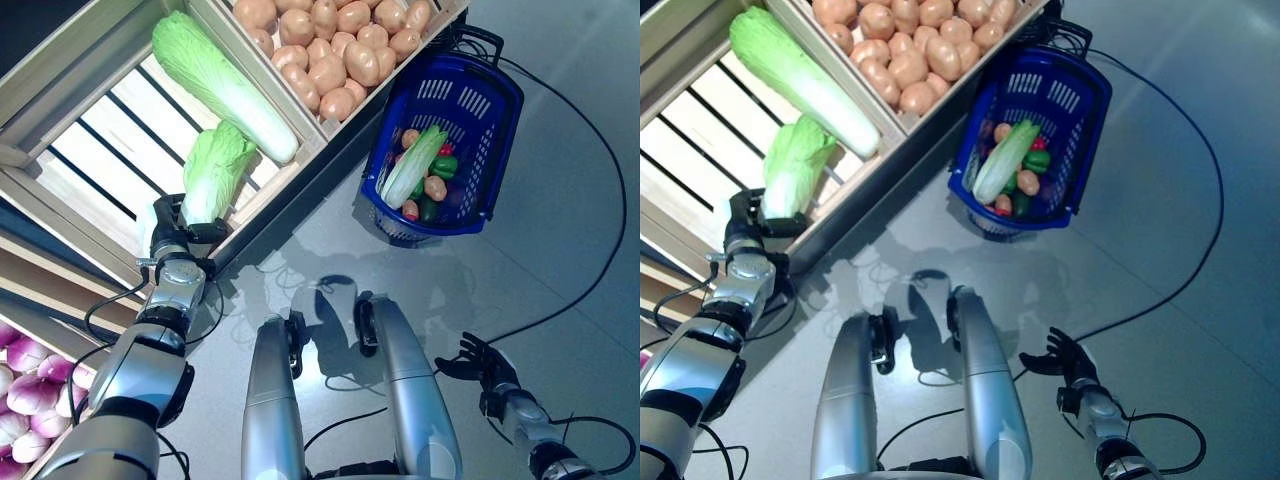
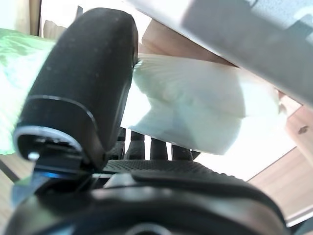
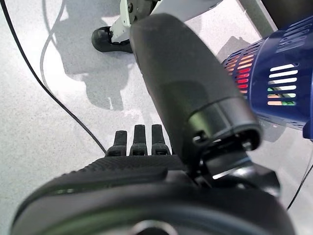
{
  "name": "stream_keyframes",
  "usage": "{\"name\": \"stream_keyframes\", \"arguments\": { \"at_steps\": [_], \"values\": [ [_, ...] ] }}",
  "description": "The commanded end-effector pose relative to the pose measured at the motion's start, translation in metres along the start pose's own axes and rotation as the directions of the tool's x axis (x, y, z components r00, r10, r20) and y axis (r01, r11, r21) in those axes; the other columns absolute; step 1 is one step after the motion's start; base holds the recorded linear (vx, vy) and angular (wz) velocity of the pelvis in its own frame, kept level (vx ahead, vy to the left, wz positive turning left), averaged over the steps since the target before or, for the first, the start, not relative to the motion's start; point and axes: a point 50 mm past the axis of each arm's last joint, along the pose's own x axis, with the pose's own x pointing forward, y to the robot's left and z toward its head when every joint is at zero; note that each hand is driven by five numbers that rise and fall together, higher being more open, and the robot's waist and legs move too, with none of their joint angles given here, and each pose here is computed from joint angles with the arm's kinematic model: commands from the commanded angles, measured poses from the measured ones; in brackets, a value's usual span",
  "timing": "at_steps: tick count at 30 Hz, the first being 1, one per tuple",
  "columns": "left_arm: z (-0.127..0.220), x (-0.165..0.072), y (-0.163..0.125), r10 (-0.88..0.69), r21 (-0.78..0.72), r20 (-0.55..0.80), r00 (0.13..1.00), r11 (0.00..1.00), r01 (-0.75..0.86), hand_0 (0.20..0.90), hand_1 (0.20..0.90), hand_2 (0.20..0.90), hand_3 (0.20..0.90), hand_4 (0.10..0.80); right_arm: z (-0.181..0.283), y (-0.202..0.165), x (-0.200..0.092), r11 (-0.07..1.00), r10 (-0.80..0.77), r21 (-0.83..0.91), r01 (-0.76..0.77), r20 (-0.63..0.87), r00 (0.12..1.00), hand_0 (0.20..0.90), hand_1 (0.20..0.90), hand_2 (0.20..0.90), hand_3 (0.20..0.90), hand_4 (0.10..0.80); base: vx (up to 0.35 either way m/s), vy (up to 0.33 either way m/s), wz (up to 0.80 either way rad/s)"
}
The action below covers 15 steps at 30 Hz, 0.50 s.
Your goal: Put vegetables into the basket
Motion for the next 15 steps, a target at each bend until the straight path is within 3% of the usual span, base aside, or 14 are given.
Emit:
{"name": "stream_keyframes", "arguments": {
  "at_steps": [1, 15],
  "values": [
    [-0.0554, -0.0129, 0.0071, -0.033, 0.078, -0.182, 0.983, 0.996, 0.048, 0.3, 0.3, 0.3, 0.3, 0.4, -0.0123, -0.0147, -0.0103, 0.999, -0.054, -0.004, 0.054, -0.002, 0.999, 0.9, 0.9, 0.9, 0.9, 0.8, 0.007, -0.007, 0.06],
    [-0.0614, -0.0151, 0.0139, -0.028, 0.026, -0.163, 0.986, 0.999, 0.033, 0.3, 0.3, 0.3, 0.3, 0.4, -0.0105, -0.0057, -0.0084, 1.0, -0.024, 0.015, 0.024, 0.027, 0.999, 0.9, 0.9, 0.9, 0.9, 0.8, 0.018, -0.009, -0.01]
  ]
}}
